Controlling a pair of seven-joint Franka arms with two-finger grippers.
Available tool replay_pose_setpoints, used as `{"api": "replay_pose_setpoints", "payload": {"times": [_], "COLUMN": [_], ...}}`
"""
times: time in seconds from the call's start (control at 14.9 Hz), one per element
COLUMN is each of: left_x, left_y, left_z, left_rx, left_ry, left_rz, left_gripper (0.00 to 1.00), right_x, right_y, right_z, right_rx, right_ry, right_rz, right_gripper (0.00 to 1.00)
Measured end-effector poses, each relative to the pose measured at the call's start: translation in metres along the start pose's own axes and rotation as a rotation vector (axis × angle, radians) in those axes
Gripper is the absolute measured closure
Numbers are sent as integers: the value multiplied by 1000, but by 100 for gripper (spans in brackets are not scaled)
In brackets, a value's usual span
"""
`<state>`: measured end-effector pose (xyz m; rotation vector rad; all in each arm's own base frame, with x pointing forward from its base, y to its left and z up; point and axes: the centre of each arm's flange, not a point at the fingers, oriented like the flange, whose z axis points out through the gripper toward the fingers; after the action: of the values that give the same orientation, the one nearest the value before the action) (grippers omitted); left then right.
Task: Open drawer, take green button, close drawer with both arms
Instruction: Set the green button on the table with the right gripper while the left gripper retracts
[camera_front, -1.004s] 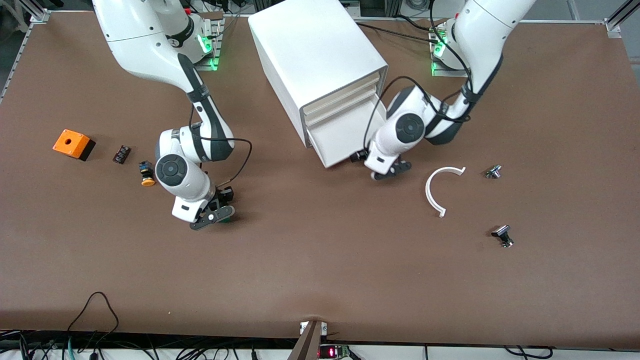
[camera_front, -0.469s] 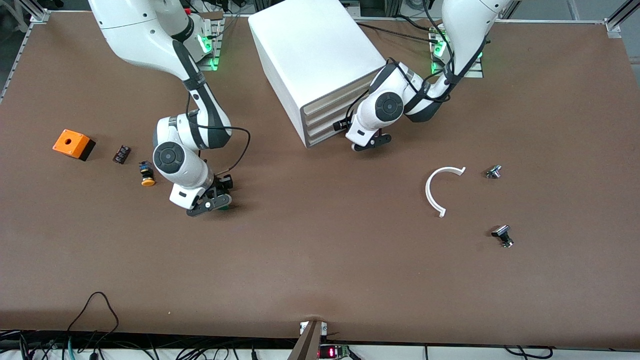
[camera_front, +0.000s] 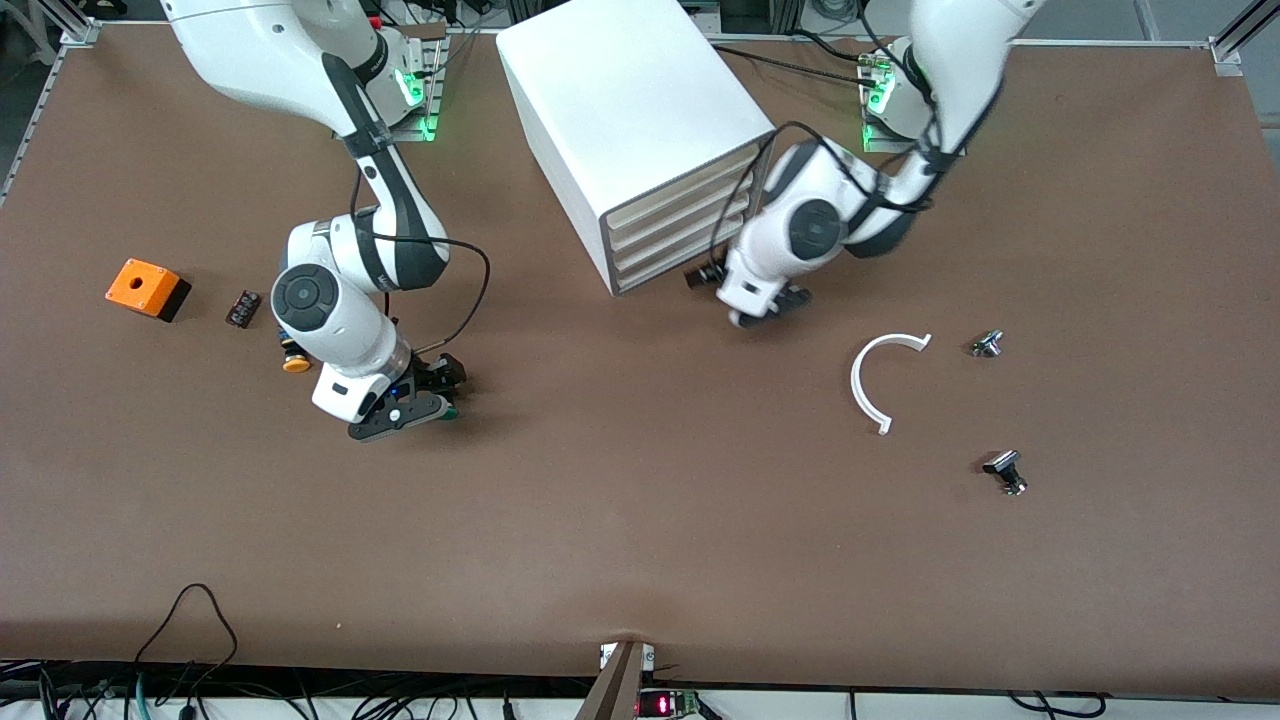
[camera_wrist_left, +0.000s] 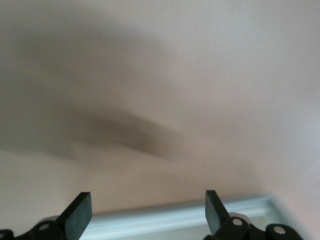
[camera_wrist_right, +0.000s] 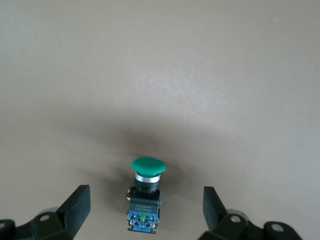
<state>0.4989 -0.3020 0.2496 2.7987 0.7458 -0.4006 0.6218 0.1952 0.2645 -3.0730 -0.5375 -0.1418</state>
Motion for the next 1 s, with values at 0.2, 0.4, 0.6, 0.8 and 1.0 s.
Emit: {"api": "replay_pose_setpoints", "payload": {"times": [0.2, 0.4, 0.6, 0.8, 1.0], "left_x": [83, 104, 109, 95, 71], "left_y": [-36, -68, -126, -181, -206], "left_z": [-107, -188, -271, -349, -394], "left_rx": [-124, -113, -15, 58, 172], "left_ry": [144, 277, 309, 311, 324], "left_rz": [-30, 135, 312, 426, 461], "left_gripper": [0, 0, 0, 0, 0], "right_x": [11, 26, 41, 43, 37], "right_y": [1, 0, 15, 37, 63], "right_z": [-21, -57, -110, -161, -199], "right_rx": [9, 18, 25, 30, 29], "right_ry": [-30, -83, -119, -122, -86], "right_rz": [93, 166, 204, 231, 268], "right_gripper": [0, 0, 0, 0, 0]}}
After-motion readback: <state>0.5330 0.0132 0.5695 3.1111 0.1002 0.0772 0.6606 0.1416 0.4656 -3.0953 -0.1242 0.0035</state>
